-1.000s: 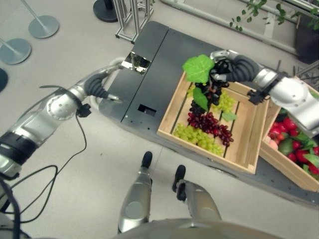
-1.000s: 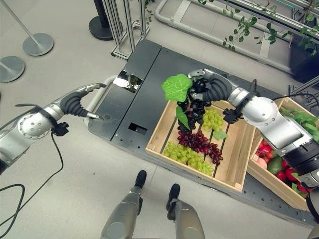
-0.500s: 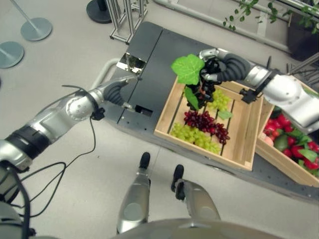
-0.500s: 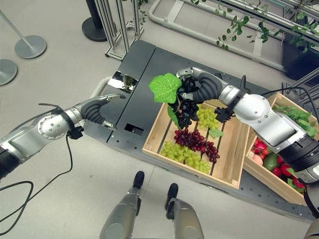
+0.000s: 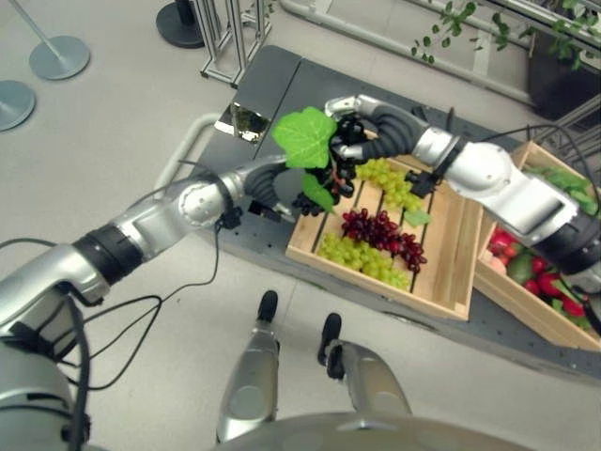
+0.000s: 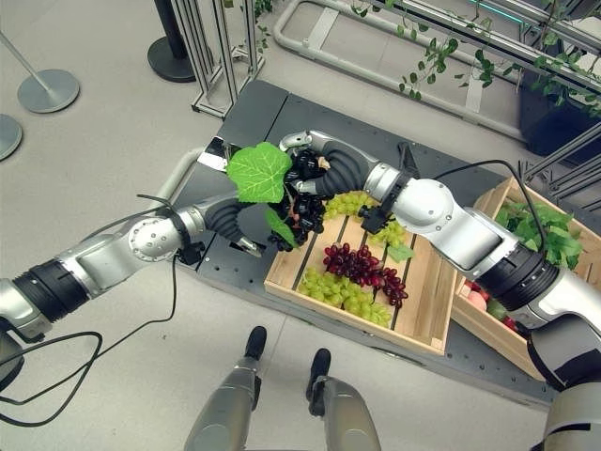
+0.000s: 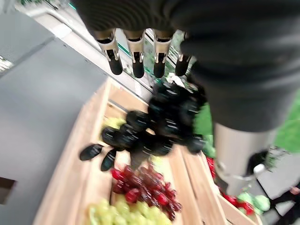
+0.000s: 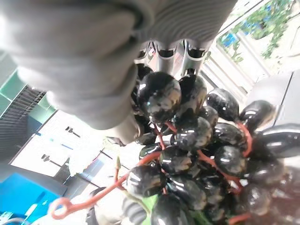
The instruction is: Pick up the fruits from the basket on one side to the basket on the other side
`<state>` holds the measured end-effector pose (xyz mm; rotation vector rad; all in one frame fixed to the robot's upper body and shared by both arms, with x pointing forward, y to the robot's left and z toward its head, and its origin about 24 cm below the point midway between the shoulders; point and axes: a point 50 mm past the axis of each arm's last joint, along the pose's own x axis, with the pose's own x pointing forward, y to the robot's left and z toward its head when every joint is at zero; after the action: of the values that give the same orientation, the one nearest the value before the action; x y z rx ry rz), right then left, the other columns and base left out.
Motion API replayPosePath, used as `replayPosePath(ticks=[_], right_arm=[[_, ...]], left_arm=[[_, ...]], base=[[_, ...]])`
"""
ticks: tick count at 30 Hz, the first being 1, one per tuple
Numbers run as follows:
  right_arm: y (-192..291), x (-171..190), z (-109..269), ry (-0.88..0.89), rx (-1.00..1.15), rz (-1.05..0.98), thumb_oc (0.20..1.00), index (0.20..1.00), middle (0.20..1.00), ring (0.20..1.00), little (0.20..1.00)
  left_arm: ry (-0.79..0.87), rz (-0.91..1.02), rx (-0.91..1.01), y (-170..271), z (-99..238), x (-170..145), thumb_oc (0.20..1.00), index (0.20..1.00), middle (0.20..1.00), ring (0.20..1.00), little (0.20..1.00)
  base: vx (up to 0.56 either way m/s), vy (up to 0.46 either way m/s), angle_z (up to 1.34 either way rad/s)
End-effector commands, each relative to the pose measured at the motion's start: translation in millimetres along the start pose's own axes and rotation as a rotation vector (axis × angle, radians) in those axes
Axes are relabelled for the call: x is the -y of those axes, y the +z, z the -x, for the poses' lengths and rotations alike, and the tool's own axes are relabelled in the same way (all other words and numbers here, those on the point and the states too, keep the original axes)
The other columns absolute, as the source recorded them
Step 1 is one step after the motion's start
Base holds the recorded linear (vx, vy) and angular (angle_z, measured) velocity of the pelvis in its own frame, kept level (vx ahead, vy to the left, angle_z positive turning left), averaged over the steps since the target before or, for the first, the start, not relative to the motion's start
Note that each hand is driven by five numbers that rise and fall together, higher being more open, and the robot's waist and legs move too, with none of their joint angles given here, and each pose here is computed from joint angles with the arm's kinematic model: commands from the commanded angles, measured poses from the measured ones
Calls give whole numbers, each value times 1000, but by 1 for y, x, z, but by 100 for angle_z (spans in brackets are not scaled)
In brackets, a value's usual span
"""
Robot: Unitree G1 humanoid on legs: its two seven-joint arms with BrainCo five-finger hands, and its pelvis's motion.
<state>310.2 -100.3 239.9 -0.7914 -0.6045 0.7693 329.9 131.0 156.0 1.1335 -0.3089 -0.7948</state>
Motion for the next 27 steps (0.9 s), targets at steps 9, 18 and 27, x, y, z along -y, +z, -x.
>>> replayPosePath(ticks=[9,18,27], right_arm=[[42,-9,-32,30,216,-1,200,200,200,200,200],[41,-29,-41,68,228,-54,200,200,200,200,200],[31,-46,-41,58,207,-140,200,200,200,200,200]], left_arm=[[-4,-27,188,45,-28,-11,1000,1000,1000,1000,1000],[5,7,204,48,-36,-2,1000,1000,1000,1000,1000],[46,120,167,36,-38,10,1000,1000,1000,1000,1000]], base=[[0,0,0],[0,0,0],[0,0,0]])
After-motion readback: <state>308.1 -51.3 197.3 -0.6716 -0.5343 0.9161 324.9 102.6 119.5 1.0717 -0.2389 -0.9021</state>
